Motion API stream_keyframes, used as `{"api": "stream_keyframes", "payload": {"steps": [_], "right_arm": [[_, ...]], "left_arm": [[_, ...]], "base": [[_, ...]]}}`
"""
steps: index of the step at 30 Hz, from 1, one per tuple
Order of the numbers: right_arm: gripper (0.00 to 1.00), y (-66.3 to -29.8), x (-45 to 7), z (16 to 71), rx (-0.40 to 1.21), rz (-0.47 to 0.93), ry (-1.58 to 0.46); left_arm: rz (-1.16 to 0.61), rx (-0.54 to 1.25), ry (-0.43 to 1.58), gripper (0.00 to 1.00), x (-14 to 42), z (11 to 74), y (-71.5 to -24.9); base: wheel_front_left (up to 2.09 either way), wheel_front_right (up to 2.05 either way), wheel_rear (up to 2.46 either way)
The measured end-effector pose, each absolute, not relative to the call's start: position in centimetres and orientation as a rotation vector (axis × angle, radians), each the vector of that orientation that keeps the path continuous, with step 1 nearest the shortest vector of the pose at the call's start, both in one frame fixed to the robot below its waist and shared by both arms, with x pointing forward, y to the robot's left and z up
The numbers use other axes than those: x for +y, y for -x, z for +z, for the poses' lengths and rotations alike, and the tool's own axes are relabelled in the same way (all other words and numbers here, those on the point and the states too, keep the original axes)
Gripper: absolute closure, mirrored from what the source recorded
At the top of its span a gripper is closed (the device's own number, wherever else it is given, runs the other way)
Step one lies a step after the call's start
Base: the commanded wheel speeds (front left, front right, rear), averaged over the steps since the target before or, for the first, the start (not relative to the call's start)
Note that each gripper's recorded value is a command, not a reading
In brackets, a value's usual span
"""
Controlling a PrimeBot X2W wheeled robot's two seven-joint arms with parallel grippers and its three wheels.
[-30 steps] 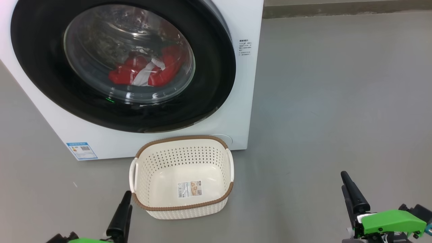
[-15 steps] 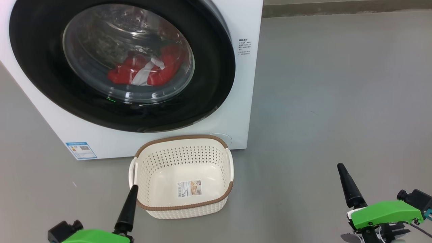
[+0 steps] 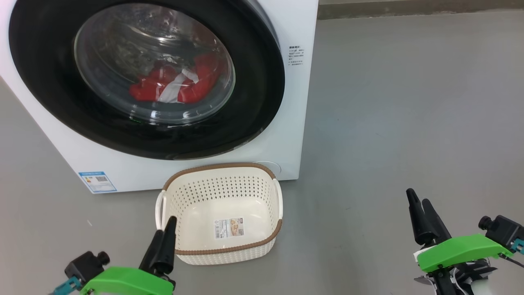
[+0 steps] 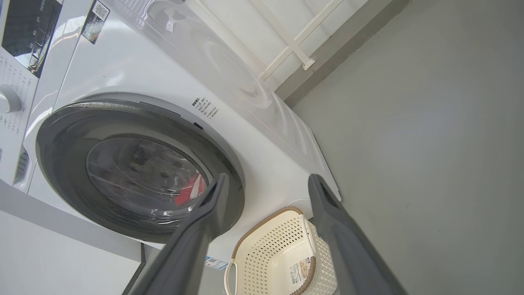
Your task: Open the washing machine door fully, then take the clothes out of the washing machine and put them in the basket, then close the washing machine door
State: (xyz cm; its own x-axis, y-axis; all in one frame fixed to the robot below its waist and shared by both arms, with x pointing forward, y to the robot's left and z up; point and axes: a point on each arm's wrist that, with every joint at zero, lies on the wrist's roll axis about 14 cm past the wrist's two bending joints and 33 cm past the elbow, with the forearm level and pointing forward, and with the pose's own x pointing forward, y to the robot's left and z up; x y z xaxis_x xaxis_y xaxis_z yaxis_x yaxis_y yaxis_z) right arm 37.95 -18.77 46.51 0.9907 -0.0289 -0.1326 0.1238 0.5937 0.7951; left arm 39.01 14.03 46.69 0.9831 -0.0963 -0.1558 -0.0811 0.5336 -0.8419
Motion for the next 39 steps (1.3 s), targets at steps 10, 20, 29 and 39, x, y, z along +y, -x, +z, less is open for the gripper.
{"api": "stream_keyframes", "payload": {"steps": [10,20,29,39], "right_arm": [[0.0,-38.6,-18.7,48.0,0.067,-0.057,-0.8],[0.0,-38.9,-18.5,48.9,0.034,-0.035,-0.683],[0.0,-39.6,-18.2,50.2,-0.006,-0.006,-0.568],[0.0,-40.5,-17.9,51.4,-0.048,0.021,-0.442]], "left_arm": [[-0.037,0.182,0.852,0.0,13.4,47.1,-39.4],[-0.055,0.151,0.73,0.0,13.1,47.9,-40.0],[-0.087,0.11,0.631,0.0,12.6,48.9,-40.6],[-0.104,0.051,0.531,0.0,12.4,50.2,-41.5]], "base": [[0.0,0.0,0.0],[0.0,0.0,0.0],[0.0,0.0,0.0],[0.0,0.0,0.0]]}}
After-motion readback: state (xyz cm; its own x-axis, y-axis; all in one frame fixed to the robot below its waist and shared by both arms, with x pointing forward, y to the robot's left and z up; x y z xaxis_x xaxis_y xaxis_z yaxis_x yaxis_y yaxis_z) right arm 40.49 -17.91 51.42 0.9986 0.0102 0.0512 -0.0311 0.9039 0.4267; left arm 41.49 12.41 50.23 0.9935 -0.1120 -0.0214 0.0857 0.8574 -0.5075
